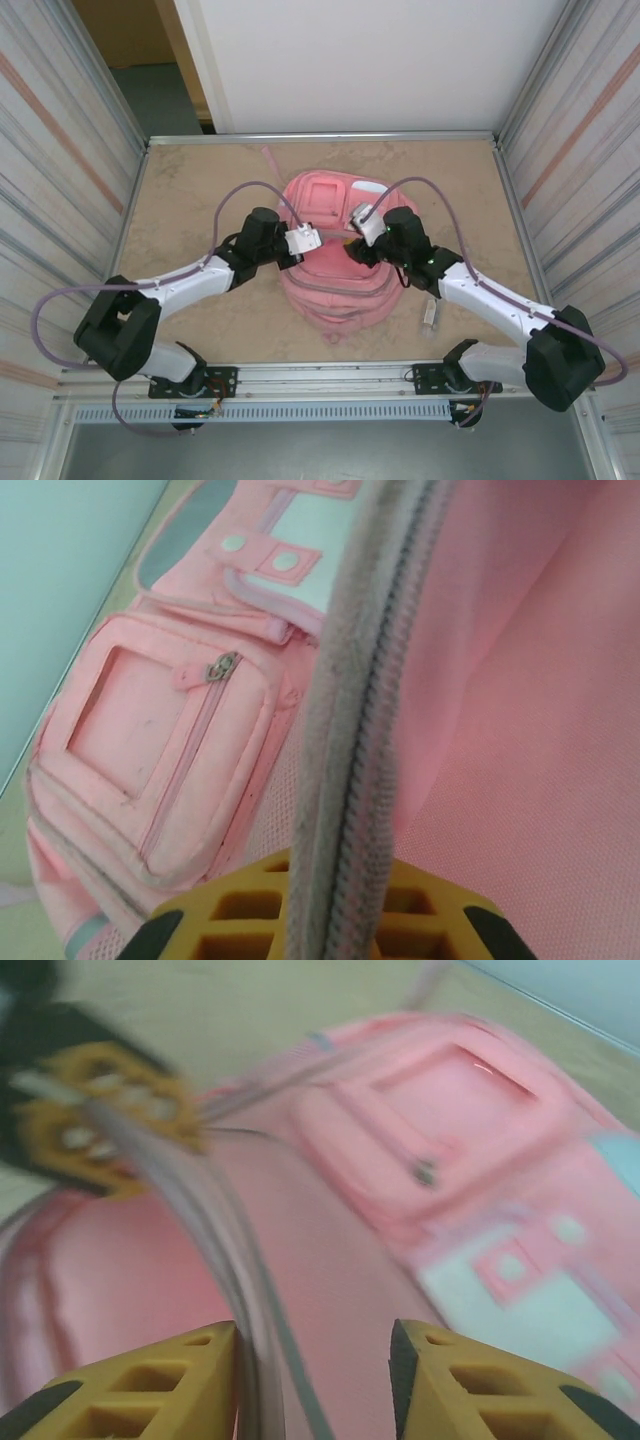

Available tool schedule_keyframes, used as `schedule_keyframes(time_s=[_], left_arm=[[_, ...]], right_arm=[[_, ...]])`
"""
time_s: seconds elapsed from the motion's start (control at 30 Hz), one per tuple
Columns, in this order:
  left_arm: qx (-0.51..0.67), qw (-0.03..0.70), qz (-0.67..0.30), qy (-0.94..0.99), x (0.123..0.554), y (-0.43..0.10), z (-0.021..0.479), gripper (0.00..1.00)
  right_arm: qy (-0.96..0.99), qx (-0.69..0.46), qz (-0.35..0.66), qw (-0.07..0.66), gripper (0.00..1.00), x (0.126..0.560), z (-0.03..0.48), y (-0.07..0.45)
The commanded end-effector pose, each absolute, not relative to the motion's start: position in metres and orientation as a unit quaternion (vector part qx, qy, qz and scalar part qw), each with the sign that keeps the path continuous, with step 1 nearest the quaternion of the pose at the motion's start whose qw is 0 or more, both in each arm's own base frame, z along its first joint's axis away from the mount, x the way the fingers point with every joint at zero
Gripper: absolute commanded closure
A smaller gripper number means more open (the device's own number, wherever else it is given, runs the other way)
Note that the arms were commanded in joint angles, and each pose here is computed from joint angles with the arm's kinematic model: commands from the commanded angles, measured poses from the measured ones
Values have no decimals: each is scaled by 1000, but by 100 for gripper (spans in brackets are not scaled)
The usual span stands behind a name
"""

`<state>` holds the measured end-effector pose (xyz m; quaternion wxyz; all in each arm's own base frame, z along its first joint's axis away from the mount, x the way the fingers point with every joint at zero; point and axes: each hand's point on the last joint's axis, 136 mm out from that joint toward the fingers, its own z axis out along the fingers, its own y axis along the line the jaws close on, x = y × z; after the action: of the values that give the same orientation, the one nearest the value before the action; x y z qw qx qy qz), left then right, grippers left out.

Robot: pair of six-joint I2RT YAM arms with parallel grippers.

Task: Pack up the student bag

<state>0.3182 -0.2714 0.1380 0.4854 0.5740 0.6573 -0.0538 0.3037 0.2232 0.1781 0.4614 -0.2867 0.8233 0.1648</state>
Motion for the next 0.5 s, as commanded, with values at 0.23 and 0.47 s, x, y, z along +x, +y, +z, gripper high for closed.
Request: schedule_keyframes(time_s=[0.23,0.47], left_arm=[[532,527,-34,662,297,-280,150,100],[511,501,-43,697,267,-271,145,100]], right_arm=[[915,179,258,253,54,325,115,124],[901,122,341,237,56,362,106,159]])
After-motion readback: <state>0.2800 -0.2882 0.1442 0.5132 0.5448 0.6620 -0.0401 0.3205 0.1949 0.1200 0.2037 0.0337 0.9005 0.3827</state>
